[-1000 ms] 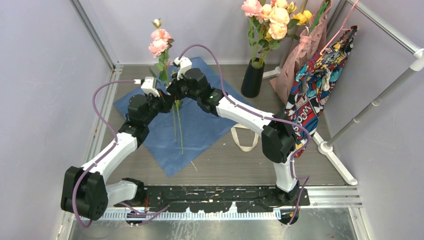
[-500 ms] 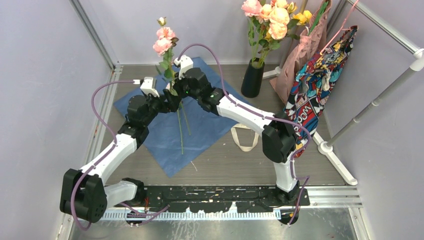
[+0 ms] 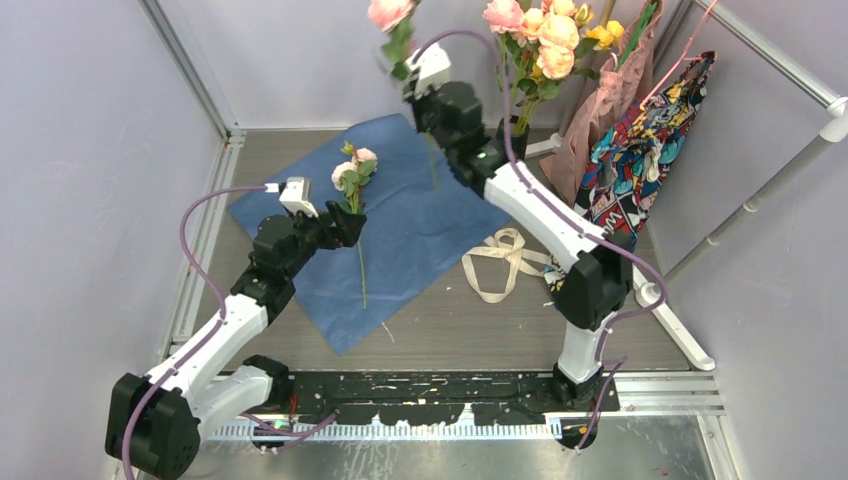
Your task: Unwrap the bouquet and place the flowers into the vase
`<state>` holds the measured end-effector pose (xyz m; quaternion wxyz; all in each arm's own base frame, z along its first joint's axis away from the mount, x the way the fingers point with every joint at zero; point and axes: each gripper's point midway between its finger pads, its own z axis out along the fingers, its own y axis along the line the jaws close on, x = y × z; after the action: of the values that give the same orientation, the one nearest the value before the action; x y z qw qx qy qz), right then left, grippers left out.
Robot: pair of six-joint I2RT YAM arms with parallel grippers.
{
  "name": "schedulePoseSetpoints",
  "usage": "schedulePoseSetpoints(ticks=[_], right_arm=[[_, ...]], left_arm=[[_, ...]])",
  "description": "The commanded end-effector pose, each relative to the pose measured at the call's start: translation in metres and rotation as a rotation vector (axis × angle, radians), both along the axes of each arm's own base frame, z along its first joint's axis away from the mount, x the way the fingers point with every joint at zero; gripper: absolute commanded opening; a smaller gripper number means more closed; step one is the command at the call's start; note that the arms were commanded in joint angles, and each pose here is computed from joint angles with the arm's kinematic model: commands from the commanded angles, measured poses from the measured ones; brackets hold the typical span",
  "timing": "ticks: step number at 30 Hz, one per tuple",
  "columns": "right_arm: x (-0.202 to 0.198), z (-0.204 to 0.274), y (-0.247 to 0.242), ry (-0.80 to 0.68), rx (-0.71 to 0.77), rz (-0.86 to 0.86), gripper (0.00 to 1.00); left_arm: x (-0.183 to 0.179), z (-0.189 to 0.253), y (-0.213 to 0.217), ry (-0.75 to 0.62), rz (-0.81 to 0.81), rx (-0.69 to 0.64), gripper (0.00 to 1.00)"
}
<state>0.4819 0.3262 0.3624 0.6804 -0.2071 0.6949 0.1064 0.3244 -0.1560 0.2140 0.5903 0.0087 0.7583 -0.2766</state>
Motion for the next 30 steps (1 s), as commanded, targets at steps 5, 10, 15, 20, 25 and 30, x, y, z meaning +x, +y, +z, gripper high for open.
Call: schedulePoseSetpoints(ticks=[5, 10, 15, 20, 25, 30], right_arm=[[0.015, 0.153, -0.098, -0.334, 0.137, -0.19, 0.01], [0.034, 0.18, -0.135, -0.372, 0.124, -0.268, 0.01], [0.044, 0.187, -0.166, -0.381, 0.119, -0.327, 0.01], [0.052, 0.178, -0.188, -0.374, 0.131, -0.367, 0.01], [0.065, 0.177, -0.202, -0.371, 0.146, -0.389, 0.01], [0.079, 0.168, -0.214, -0.351, 0.154, -0.404, 0.01]], left_arm=[[0.004, 0.013, 0.011, -0.038, 0.055, 0.017, 0.79], [0.006, 0.007, 0.009, -0.022, 0.055, 0.01, 0.79], [0.007, 0.004, 0.01, -0.015, 0.061, 0.025, 0.79], [0.007, 0.002, 0.01, -0.013, 0.058, 0.034, 0.79], [0.006, 0.006, 0.008, -0.018, 0.042, 0.028, 0.79], [0.002, 0.004, 0.014, -0.017, 0.062, 0.046, 0.79]])
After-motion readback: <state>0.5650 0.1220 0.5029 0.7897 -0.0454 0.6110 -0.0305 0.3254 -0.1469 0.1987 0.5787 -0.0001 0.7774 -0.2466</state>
